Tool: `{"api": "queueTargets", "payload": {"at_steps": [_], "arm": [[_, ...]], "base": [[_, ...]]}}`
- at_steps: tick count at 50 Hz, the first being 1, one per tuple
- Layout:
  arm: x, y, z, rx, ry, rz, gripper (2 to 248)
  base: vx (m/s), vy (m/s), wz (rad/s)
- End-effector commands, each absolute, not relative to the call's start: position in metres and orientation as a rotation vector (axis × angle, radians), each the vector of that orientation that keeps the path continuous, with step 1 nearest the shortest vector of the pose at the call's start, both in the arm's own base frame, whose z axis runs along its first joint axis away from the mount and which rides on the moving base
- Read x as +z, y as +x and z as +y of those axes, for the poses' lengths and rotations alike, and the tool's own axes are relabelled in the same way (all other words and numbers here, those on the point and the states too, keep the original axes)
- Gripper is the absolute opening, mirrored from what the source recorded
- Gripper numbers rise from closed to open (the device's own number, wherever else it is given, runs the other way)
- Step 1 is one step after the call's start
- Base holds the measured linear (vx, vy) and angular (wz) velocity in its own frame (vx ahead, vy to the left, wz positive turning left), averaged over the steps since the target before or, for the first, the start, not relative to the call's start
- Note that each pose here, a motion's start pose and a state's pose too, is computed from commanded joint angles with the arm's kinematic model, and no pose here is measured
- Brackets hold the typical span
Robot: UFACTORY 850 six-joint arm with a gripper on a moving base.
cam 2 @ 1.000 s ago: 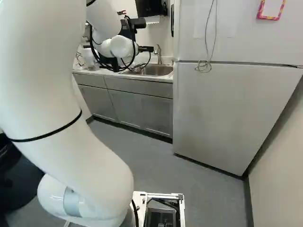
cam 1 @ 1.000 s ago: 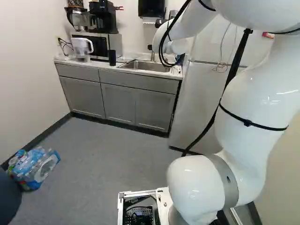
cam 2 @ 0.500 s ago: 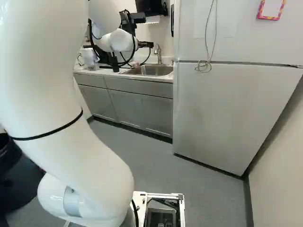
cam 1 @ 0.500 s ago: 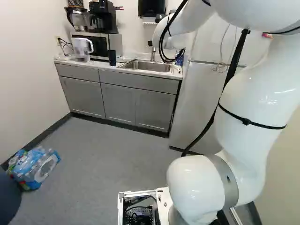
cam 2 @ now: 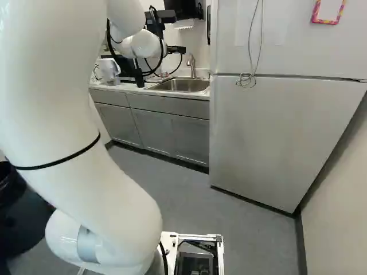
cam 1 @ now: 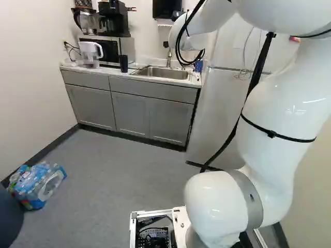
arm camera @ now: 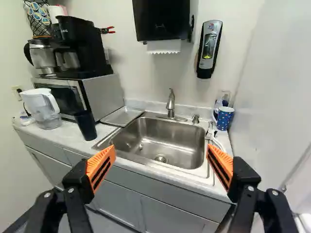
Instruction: Rinse the cup and place it in the tray
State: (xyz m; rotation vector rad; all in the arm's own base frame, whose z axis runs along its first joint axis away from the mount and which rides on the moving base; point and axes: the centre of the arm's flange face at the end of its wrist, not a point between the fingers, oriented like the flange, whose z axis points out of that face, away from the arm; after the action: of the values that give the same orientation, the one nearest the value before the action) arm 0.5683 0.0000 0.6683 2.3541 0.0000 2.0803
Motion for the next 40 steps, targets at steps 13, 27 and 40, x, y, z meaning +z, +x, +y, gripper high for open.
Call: {"api": "queueTargets", "payload": {"at_steps": [13, 27, 40], "arm": [[0.6683, 0.5683, 0.0, 2.08, 2.354, 0.0, 247], [0.6683, 0.5683, 0.0, 2.08, 2.354, 0.0, 247], [0.6683, 0.5683, 0.0, 2.08, 2.354, 0.0, 247]], "base": [[0.0, 0.0, 0.0], [0.0, 0.0, 0.0], [0.021, 0.038, 0.063]]}}
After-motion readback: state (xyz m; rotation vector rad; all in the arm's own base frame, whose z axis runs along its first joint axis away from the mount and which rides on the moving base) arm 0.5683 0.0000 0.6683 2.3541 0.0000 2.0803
